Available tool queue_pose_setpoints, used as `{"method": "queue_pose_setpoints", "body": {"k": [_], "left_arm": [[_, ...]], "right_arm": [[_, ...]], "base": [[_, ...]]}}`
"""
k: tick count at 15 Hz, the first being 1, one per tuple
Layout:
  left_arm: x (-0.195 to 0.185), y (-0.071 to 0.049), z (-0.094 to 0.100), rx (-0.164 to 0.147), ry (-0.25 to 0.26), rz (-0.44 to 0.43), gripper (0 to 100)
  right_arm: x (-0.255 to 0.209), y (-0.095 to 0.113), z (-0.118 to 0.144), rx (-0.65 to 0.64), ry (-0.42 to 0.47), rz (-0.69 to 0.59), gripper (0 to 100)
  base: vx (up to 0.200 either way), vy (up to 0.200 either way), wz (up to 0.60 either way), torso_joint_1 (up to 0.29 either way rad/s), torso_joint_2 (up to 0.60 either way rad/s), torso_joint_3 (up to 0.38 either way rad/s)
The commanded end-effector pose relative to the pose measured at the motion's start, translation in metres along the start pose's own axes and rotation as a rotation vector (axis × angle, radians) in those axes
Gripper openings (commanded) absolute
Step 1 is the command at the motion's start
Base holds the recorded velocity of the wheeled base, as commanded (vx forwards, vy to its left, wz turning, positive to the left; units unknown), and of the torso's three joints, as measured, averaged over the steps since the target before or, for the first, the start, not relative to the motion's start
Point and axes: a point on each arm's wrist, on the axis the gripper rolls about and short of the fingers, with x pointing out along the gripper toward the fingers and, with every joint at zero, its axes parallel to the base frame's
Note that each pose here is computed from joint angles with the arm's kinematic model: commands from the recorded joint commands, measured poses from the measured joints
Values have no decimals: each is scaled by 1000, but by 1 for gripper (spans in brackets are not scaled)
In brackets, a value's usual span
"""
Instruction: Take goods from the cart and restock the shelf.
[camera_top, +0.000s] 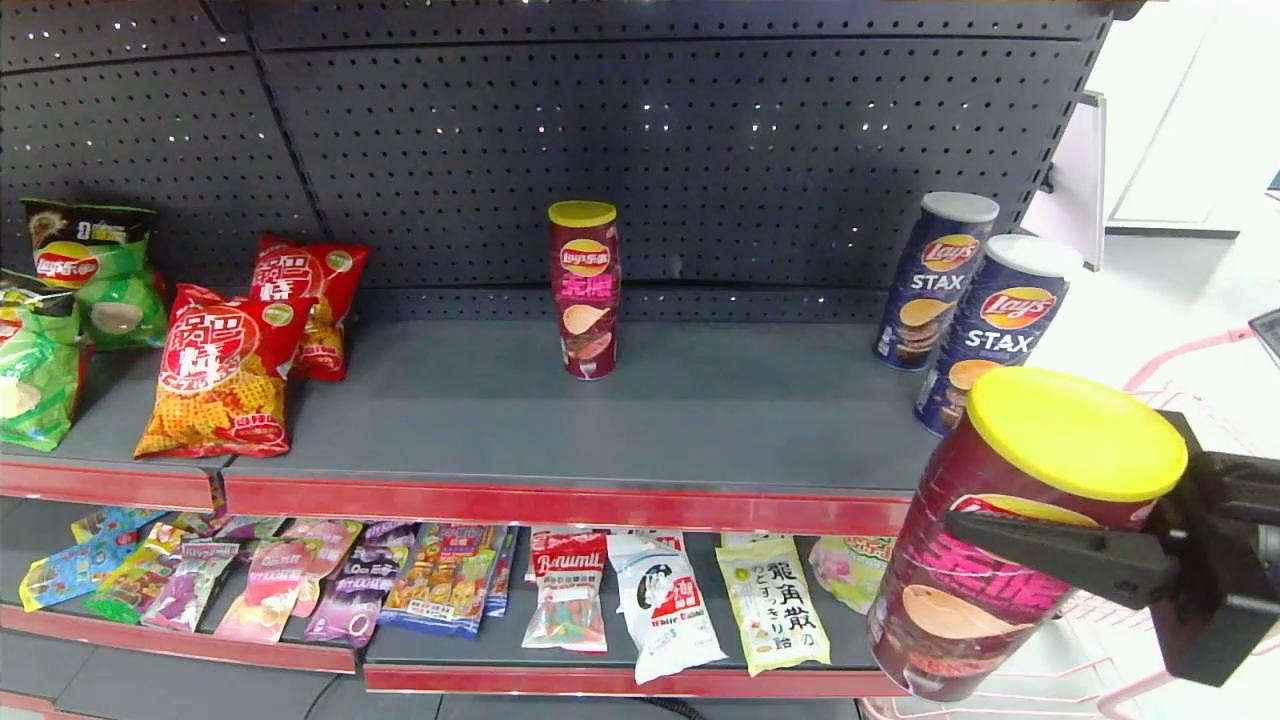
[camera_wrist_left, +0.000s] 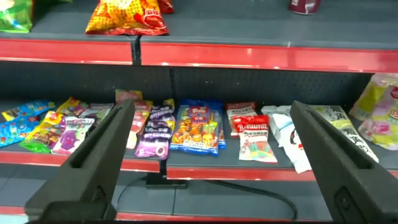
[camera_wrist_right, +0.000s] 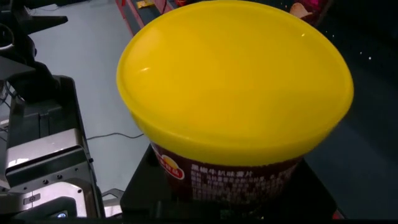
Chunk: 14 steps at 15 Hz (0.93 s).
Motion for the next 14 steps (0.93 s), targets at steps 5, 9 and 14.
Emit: {"method": "queue_pose_setpoints", "body": {"k": [5, 9, 14], "left_arm": [[0, 0, 0, 2, 1, 0, 100], [0, 0, 0, 0, 1, 0, 100], [0, 0, 0, 0, 1, 0, 100]], "right_arm": [[0, 0, 0, 0, 0, 1, 0], [0, 0, -1, 2, 2, 1, 0], [-4, 4, -5, 7, 7, 1, 0]], "base": [[0, 0, 0, 0, 0, 0], [0, 0, 0, 0, 0, 0], [0, 120, 0, 2, 0, 1]]}}
